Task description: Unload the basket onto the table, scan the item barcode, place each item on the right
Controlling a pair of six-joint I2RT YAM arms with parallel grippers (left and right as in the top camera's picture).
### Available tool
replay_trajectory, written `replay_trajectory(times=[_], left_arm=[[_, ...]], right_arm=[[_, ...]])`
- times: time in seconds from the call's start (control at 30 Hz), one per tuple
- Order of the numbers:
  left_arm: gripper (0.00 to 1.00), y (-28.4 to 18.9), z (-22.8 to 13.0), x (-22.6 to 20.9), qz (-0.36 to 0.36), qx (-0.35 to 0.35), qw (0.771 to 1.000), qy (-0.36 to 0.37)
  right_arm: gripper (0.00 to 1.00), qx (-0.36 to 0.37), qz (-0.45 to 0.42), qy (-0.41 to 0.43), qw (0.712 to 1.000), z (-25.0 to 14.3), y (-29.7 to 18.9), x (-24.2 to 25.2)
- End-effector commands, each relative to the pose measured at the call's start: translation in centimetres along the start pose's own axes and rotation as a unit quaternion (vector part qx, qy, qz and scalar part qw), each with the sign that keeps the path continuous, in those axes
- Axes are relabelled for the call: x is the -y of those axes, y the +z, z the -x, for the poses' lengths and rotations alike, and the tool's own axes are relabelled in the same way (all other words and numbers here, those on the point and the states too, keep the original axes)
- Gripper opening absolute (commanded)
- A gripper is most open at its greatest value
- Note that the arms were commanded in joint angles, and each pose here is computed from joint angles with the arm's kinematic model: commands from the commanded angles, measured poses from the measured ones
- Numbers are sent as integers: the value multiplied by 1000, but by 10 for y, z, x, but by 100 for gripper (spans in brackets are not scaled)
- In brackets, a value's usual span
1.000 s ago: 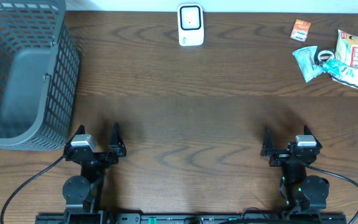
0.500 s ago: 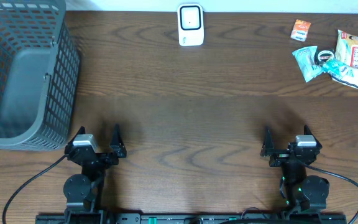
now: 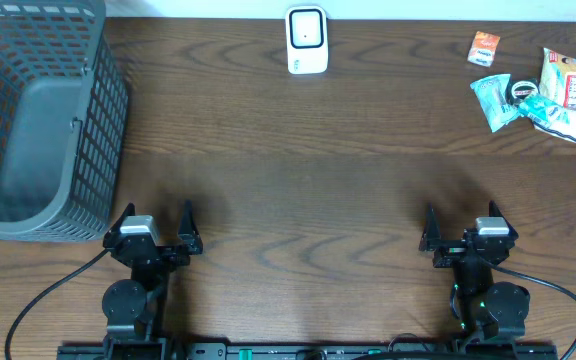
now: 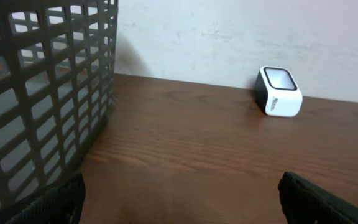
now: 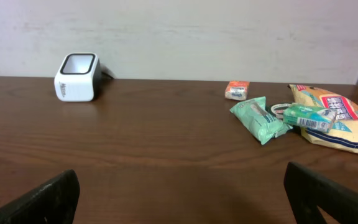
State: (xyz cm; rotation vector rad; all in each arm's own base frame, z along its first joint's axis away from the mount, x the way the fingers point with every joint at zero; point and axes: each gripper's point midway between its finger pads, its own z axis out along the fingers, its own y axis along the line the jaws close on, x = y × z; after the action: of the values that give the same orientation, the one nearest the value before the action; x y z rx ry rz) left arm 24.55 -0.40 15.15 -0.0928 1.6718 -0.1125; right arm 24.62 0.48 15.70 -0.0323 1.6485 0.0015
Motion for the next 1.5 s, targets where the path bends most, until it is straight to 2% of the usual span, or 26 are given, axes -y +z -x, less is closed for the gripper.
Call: replay_trajectory(times=[0.0, 1.47], left_arm=[[98, 0, -14, -1, -2, -24, 999, 21], [98, 0, -15, -9, 20, -27, 998, 48]], right_arm=[[99, 1, 1, -6, 1000, -1, 0, -1], [99, 1, 1, -6, 1000, -1, 0, -1]])
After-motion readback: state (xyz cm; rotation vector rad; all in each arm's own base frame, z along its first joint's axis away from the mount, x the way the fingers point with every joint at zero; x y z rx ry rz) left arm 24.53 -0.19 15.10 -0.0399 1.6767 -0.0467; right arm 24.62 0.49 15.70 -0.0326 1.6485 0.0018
